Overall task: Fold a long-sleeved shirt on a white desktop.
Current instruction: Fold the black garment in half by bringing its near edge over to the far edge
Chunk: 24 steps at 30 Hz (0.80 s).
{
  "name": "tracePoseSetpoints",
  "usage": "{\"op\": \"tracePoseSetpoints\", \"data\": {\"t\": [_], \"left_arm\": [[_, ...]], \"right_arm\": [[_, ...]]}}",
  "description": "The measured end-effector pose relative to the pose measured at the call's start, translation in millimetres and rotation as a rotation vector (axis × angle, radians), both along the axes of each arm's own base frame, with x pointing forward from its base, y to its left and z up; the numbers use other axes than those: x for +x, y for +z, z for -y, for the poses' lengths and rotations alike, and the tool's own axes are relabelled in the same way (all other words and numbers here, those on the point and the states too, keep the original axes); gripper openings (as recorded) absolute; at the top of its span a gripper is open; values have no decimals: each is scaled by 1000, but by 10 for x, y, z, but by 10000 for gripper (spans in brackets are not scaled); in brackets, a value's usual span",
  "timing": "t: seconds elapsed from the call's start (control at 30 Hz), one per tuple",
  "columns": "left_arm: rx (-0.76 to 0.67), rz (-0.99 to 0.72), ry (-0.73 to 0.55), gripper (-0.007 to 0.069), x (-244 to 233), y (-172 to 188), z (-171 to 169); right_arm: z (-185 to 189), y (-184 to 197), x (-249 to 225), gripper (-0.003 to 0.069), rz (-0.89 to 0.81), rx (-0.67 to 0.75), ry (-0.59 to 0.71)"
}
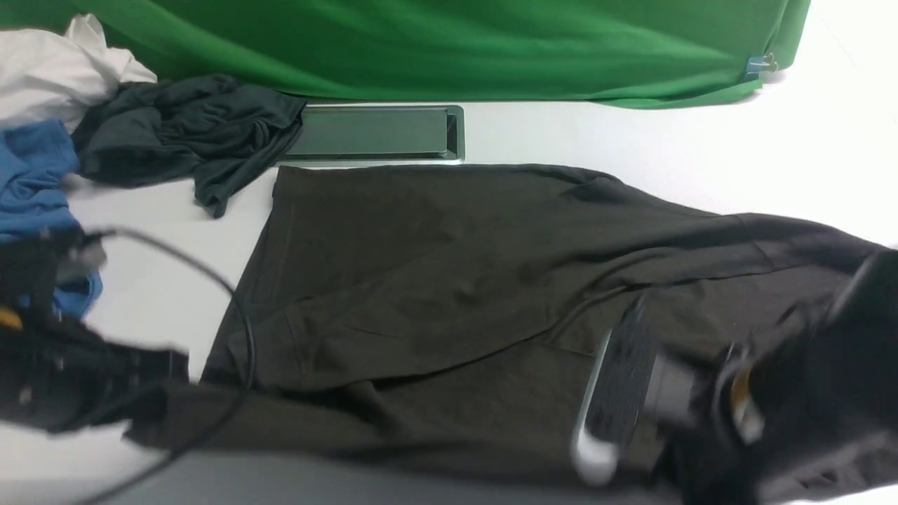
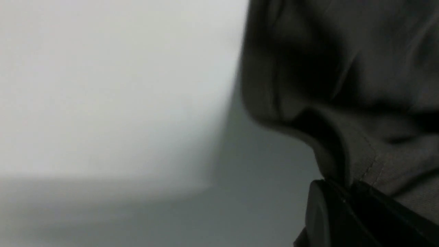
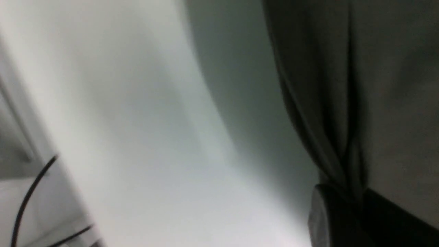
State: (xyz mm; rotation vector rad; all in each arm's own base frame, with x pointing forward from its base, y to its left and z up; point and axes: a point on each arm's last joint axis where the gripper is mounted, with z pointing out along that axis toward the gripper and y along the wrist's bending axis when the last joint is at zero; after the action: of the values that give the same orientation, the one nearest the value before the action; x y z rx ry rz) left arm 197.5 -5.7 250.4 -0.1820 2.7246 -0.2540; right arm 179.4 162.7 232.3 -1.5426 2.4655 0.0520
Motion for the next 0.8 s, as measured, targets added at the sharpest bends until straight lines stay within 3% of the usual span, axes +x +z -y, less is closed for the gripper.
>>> {"op": "tracePoseSetpoints", "data": {"t": [0.23, 0.43, 0.6, 0.8], "left_arm": [[-8, 74, -6, 30, 565, 325, -14], [-13, 137, -38, 30, 1247, 482, -28], [-71, 282, -52, 30, 1993, 412, -8], [-77, 375, 24, 71, 2656, -150, -10]], "right_arm": [[216, 402, 667, 39, 153, 78, -130], [226, 562, 1294, 39, 282, 86, -97], [156, 336, 1951, 39, 393, 62, -27], [157, -241, 2543, 67, 479, 124, -144]]}}
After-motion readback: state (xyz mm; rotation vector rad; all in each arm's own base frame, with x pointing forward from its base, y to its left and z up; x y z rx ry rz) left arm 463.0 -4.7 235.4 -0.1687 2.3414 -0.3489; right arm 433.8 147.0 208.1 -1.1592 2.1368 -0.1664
